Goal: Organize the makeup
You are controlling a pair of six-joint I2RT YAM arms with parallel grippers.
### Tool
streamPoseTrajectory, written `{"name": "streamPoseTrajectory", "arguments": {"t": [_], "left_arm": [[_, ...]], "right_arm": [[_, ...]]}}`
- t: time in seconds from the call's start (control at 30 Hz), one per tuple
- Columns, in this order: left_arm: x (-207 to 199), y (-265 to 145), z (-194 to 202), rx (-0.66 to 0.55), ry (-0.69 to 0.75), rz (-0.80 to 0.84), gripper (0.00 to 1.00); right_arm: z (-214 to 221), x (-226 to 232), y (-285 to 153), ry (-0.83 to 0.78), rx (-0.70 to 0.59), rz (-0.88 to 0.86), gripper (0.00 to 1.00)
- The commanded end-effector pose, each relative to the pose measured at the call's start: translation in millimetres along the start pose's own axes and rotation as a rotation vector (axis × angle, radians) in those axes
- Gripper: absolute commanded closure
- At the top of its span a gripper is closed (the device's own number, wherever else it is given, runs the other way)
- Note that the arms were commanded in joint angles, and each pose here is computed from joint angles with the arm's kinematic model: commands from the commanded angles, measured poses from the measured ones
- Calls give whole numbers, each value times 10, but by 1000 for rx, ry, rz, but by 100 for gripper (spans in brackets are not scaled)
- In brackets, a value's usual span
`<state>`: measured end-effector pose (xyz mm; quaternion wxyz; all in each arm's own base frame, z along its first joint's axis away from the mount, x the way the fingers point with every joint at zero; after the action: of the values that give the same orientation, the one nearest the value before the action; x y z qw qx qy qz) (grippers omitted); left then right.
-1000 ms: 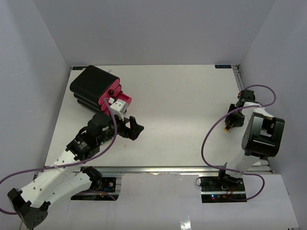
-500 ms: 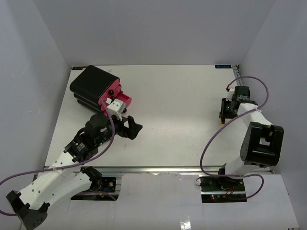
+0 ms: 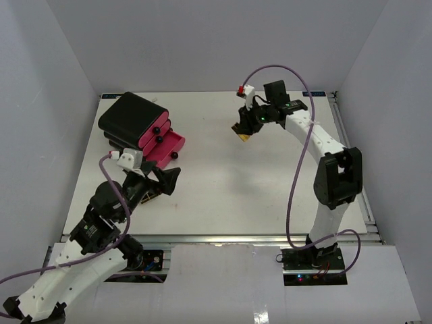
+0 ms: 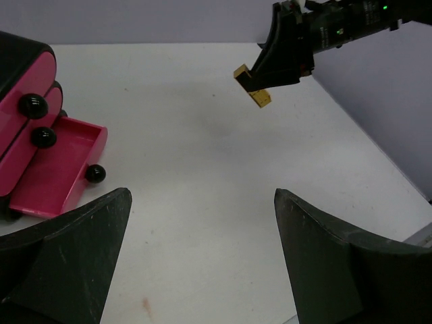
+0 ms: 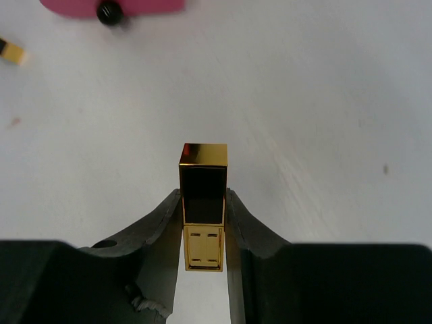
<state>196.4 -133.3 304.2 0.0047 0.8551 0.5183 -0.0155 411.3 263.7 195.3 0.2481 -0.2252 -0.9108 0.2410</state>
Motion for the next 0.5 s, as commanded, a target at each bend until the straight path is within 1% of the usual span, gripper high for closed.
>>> {"name": "streamPoseTrajectory", "arguments": {"t": [0.0,0.1,0.23,0.33,0.47], "left_arm": [[211,-121,-179,-104,-23,-108,2],[295,-227,-267,-158,-36,-144,2],[394,-361,-348,-219,-49,-185,2],[426,-437,-404,-258,-58,-194,2],[481,-541,-467,-303,-67,-213,2]], "right_arm": [[-343,764,575,-221,35,-222,83],[-396,1020,920,-463,54,-209,82],[-461,1148,1277,-670,45,-146,82],[-494,1137,1458,-863,42,-63,83],[-582,1119,1635,-1031,13,64,83]]}}
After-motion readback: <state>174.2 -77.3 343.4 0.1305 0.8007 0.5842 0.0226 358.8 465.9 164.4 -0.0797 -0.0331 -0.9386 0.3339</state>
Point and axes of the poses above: each gripper's point midway between its finger pads, its own y axis out along the fingers, its own x axis along the line the jaws close on, z = x × y, the point moved 1 cm from there along -y, back along the fingers, and after that the axes turned 14 degrees about y, right-handed, at the moved point
